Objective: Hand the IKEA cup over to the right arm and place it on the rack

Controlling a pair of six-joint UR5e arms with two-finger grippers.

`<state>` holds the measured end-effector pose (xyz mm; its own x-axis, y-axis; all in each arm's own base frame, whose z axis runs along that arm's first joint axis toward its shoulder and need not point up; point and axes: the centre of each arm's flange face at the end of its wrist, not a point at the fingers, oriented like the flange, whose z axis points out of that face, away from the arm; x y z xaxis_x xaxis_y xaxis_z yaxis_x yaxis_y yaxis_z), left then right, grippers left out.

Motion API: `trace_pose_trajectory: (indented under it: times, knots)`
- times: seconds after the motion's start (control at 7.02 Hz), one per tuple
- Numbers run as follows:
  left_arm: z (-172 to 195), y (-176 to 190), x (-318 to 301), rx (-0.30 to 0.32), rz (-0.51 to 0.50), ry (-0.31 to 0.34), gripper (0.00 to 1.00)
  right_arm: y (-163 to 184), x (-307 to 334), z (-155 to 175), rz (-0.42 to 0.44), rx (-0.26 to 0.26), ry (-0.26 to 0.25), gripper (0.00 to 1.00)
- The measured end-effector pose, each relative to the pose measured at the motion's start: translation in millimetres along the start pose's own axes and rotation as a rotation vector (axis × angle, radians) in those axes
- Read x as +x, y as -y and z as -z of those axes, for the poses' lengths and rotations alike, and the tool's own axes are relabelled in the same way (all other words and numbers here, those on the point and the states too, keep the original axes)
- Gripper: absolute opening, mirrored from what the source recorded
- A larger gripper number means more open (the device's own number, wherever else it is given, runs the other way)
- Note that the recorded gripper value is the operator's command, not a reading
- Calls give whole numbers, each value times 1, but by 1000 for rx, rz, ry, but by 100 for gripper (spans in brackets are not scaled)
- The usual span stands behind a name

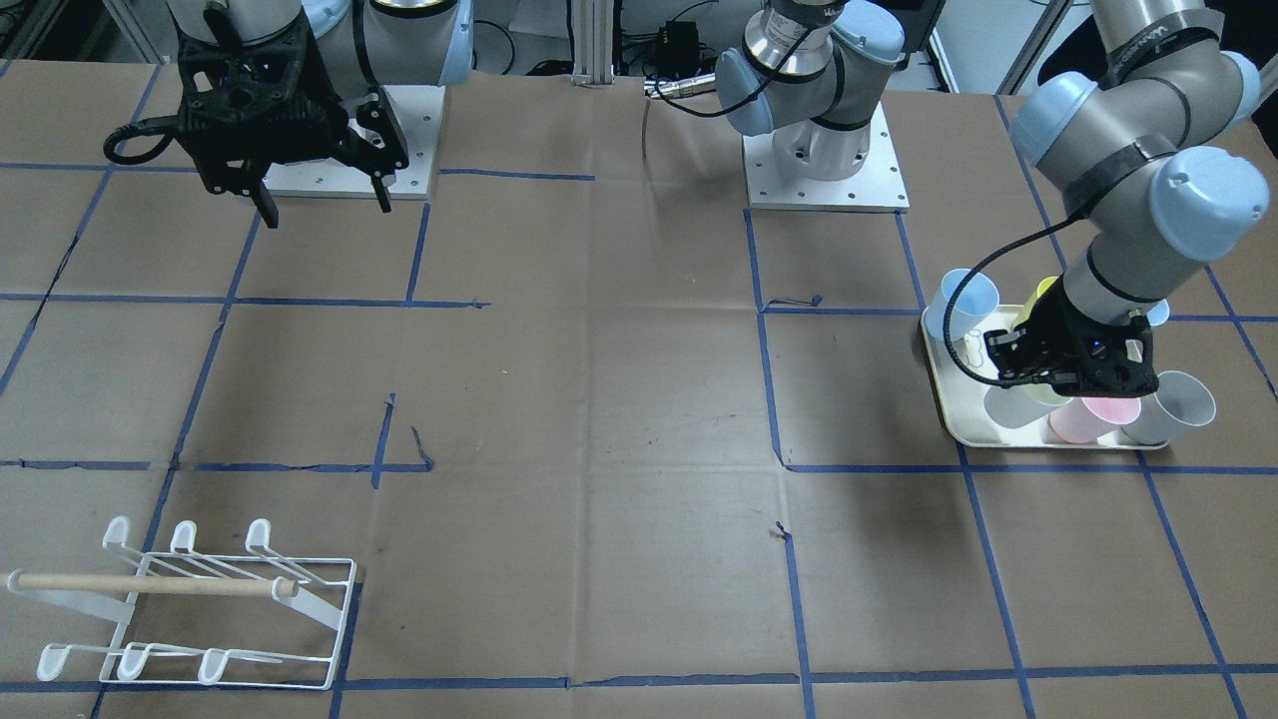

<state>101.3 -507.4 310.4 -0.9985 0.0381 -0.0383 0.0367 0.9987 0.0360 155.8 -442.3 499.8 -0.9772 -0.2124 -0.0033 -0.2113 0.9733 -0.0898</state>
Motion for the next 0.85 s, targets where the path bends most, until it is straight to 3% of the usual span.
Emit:
trace_pose_trajectory:
  times: [0.57,0.85]
  knots:
    - [125,43,17,97,-51,-94,0,0,0,0,0,0,0,100]
    - [151,58,46,233,-105,-201,0,0,0,0,1,0,0,100]
